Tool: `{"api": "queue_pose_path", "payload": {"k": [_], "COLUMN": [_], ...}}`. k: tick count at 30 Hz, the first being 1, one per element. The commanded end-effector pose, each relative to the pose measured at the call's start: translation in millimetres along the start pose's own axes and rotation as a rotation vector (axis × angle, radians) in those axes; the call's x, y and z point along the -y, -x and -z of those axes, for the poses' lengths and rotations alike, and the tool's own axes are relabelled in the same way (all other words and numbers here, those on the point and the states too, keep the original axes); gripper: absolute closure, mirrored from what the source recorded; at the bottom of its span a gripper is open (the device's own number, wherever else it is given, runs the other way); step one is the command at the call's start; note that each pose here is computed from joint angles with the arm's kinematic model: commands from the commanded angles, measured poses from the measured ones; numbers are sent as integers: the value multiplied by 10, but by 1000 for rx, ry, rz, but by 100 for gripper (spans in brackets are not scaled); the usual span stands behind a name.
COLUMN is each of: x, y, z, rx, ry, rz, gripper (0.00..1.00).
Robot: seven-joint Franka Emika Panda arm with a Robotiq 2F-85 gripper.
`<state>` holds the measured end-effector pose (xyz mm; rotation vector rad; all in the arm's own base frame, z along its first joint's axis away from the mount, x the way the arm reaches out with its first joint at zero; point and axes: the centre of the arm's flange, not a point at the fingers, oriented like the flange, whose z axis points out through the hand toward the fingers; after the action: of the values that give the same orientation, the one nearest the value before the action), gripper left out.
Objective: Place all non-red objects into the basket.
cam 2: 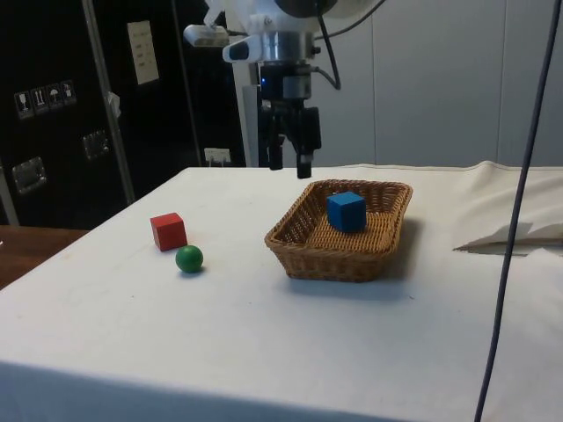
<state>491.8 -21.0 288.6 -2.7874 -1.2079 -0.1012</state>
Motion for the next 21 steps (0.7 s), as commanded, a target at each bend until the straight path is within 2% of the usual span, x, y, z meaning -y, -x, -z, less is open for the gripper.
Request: {"api": "queue_pose_path", "payload": {"k": [1, 7, 8, 16, 17, 18, 21], "x": [-17, -72, -88, -139, -128, -145, -158], "y": [-50, -186, -221, -437, -403, -456, -545], "z": [-12, -27, -36, -114, -103, -120, -149], "rx": [4, 0, 6, 2, 0, 1, -3], "ry": [8, 9, 16, 31, 17, 32, 41], "rz": [-6, -15, -22, -51, -44, -55, -66], "gripper": [0, 0, 0, 0, 0, 0, 0]}}
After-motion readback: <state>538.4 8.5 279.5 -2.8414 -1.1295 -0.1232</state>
